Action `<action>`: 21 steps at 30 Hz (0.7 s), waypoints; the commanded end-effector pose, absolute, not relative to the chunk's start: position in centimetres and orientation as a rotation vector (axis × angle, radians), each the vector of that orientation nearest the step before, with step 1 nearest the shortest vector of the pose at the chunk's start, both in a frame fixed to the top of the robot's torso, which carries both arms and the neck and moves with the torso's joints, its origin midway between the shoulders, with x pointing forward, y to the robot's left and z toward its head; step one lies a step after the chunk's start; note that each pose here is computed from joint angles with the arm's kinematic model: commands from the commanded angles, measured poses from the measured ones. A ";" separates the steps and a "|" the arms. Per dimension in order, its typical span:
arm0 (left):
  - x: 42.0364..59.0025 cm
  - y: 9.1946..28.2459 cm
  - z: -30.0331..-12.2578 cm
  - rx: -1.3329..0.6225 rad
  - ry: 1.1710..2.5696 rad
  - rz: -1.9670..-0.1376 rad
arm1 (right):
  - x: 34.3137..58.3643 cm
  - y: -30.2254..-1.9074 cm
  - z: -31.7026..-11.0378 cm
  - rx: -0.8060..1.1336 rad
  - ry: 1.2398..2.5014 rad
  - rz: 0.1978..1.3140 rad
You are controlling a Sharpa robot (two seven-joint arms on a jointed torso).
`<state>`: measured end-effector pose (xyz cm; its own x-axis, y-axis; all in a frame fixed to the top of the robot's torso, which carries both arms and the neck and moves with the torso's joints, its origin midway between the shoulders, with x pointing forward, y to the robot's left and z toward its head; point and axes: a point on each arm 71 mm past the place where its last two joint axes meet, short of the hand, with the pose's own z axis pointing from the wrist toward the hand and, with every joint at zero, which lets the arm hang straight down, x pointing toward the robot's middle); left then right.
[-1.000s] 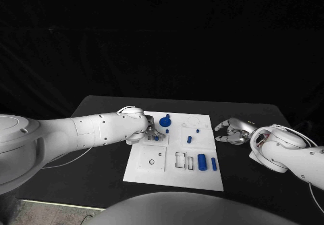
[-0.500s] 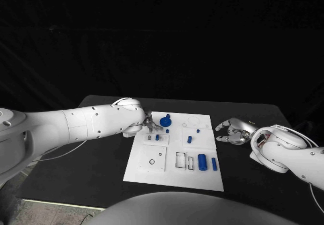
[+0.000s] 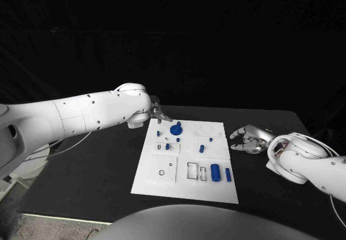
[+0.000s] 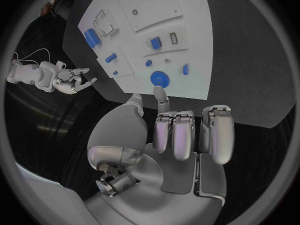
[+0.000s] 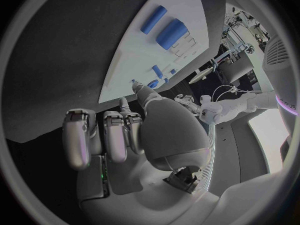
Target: Assemble the parts on the task board
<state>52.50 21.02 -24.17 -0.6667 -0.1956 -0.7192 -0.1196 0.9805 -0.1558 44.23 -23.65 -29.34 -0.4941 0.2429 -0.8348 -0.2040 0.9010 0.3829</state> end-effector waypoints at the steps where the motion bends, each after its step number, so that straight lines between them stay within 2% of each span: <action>1: 52.5 21.2 -24.6 -0.177 2.403 -0.084 | 44.2 -23.6 -29.2 0.025 2.001 0.555; 6: 53.3 21.7 -25.0 -0.194 2.402 -0.070 | 44.1 -23.7 -29.0 0.027 1.982 0.569; 21: 54.7 23.5 -28.4 -0.296 2.381 -0.031 | 43.8 -23.7 -28.8 0.028 1.978 0.584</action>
<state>54.51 23.75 -28.43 -0.7151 -0.2139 -0.6655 -0.2197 0.9726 -0.0765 43.89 -23.76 -28.87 -0.4743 0.2674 -0.8388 -0.2193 0.8868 0.4068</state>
